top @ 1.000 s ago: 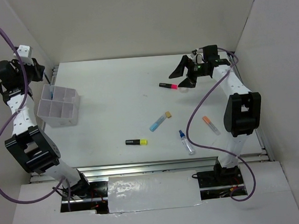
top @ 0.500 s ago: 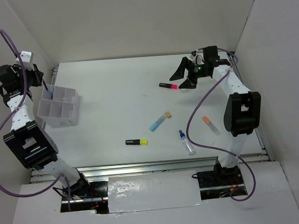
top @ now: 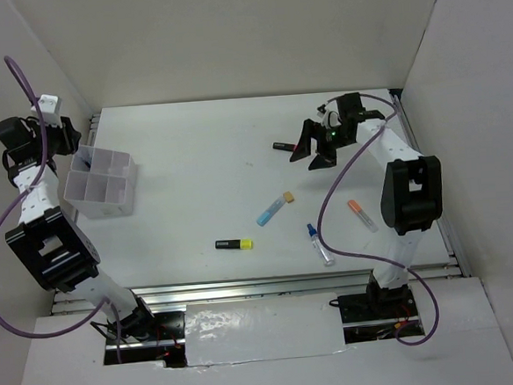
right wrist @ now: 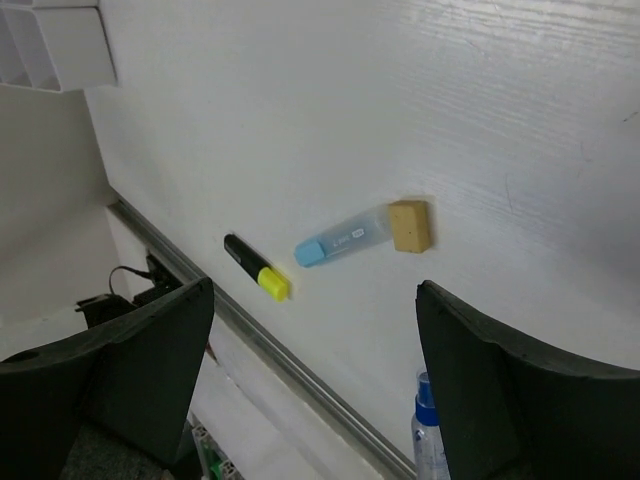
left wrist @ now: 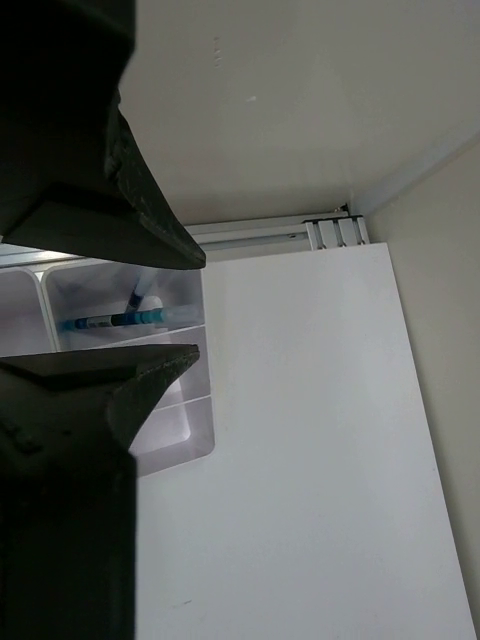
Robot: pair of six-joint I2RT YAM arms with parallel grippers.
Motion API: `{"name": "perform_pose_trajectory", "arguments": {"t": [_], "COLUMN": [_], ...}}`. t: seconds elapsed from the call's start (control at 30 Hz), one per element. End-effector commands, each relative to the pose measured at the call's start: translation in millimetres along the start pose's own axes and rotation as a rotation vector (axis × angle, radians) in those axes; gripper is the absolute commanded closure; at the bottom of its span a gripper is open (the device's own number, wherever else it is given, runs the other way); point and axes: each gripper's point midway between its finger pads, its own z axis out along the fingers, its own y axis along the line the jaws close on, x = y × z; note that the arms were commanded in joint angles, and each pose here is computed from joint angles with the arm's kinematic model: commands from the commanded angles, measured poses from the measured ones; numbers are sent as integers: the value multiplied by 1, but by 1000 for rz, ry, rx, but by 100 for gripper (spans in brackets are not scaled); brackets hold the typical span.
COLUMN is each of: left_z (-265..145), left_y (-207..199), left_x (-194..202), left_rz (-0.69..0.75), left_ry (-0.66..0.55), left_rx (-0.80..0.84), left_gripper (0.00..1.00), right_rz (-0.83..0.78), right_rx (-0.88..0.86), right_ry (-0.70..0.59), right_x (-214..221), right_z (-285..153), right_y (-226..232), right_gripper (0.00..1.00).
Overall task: Sort the stationery into containers
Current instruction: Place the stationery into the container
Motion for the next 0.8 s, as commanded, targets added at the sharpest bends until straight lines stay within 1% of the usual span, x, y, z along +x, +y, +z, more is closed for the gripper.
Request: {"name": "perform_pose_trajectory", "arguments": {"t": [0.0, 0.1, 0.17, 0.23, 0.27, 0.3, 0.33, 0.37, 0.4, 0.43, 0.47, 0.53, 0.57, 0.6, 0.63, 0.67, 0.7, 0.73, 0.77], "left_z": [-7, -15, -23, -26, -29, -28, -34, -36, -35, -41, -39, -50, -49, -58, -63, -69, -74, -82, -88], "left_y": [1, -1, -9, -27, -33, -50, -60, -70, -93, -107, -135, -164, -198, -214, -234, -263, -274, -295, -320], "left_x": [-21, -45, -68, -80, -89, -85, -92, -90, -83, -87, -80, -71, -60, -59, -42, -36, -30, -31, -15], "left_rz": [35, 43, 50, 61, 75, 62, 91, 100, 107, 135, 179, 223, 231, 243, 229, 231, 225, 205, 198], "left_ry": [-62, -113, -137, -129, -131, -93, -96, -80, -40, -36, -14, 30, 56, 60, 102, 113, 122, 108, 138], "left_rx": [14, 19, 40, 84, 94, 129, 134, 149, 191, 206, 260, 297, 370, 392, 443, 514, 546, 591, 653], "left_gripper": [52, 52, 52, 52, 50, 47, 41, 40, 39, 35, 32, 31, 30, 30, 29, 29, 29, 29, 29], "right_rz": [-89, -116, -144, -181, -190, -211, -224, -239, -257, -269, -283, -300, -298, -307, -334, -339, -369, -384, -397], "right_rx": [35, 74, 116, 139, 153, 178, 190, 200, 226, 241, 255, 292, 301, 307, 317, 319, 319, 322, 327], "right_ry": [-28, -38, -52, -61, -66, -72, -73, -73, -74, -76, -71, -70, -63, -63, -61, -47, -39, -30, -20], "right_x": [6, 6, 4, 7, 7, 10, 12, 14, 19, 22, 28, 32, 37, 41, 42, 51, 55, 59, 66], "right_z": [-16, -24, -29, -37, -39, -43, -44, -45, -48, -49, -50, -53, -53, -56, -58, -58, -58, -57, -56], "right_y": [11, 8, 2, 3, 1, -2, -2, -3, -7, -9, -10, -15, -19, -18, -21, -23, -23, -23, -25], "right_gripper": [13, 14, 15, 15, 15, 15, 16, 16, 16, 16, 16, 16, 16, 16, 16, 16, 16, 16, 16]}}
